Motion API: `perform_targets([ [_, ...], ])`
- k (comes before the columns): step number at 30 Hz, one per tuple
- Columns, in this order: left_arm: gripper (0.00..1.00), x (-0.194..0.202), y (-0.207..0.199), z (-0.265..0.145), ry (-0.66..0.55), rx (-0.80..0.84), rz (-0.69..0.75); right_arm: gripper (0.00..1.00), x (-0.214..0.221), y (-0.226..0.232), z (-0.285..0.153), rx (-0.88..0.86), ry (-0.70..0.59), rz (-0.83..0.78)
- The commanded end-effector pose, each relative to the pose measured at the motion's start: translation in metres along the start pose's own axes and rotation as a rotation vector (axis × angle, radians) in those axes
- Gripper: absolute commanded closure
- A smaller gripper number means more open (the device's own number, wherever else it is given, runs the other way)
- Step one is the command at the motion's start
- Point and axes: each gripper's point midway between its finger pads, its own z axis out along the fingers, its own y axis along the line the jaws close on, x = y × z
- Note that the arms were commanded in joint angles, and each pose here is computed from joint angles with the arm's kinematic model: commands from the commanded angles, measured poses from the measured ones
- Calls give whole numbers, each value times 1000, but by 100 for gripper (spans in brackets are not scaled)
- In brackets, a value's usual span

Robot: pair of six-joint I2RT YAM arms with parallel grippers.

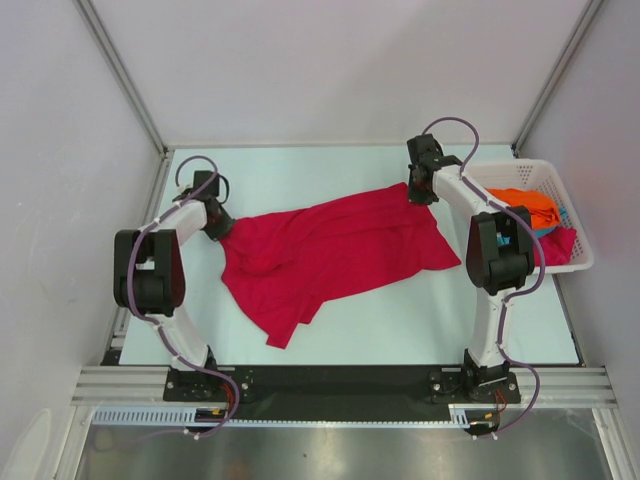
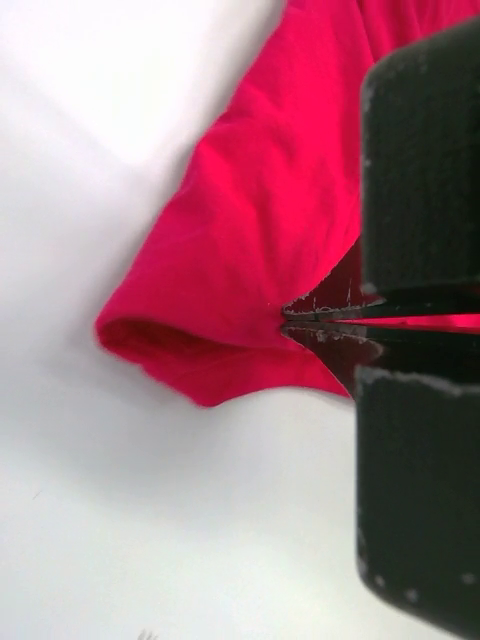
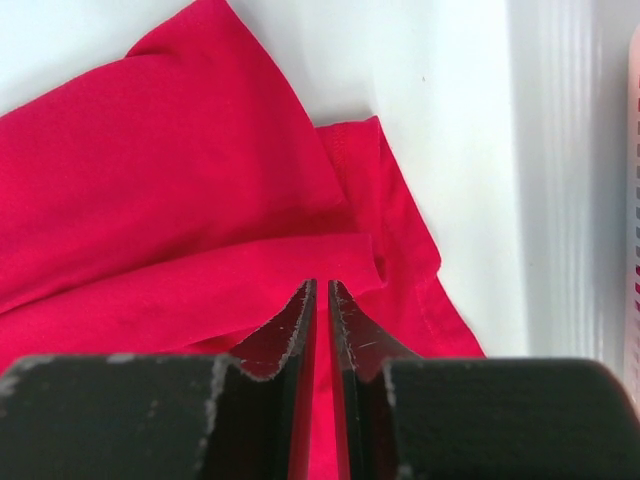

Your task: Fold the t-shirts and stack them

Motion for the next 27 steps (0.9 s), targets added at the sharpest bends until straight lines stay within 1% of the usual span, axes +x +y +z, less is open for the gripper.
perform_targets([
  [1, 100, -44, 10, -9, -69, -19, -62, 86, -19, 1, -9, -1, -50, 0],
  [6, 100, -71, 7, -17, -102, -6, -78, 85, -19, 1, -9, -3, -47, 1],
  [11, 100, -77, -1, -17, -99, 13, -60, 86, -19, 2, -9, -5, -48, 4],
  [14, 99, -71, -5, -14, -68, 39, -46, 86, -19, 1, -9, -5, -47, 2],
  [15, 96, -68, -8, -14, -53, 59, -47, 85, -18, 2, -9, -4, -47, 1],
  [16, 87, -65, -9, -13, -46, 68, -40, 85, -18, 1, -7, -3, -46, 2],
  [18, 75, -60, -12, -15, -34, 92, -36, 85, -18, 2, -6, -2, -44, 6],
  [19, 62, -60, -13, -17, -33, 101, -37, 84, -18, 3, -4, -5, -43, 9],
  [21, 48, -59, -16, -24, -45, 121, -32, 82, -17, 4, -1, -7, -38, 11],
  [22, 38, -59, -16, -26, -49, 123, -31, 81, -17, 6, 0, -10, -39, 10],
  [24, 33, -58, -17, -34, -57, 134, -21, 79, -17, 7, 3, -11, -34, 10],
  [27, 31, -58, -18, -43, -69, 148, -12, 77, -21, 11, 9, -16, -34, 12],
])
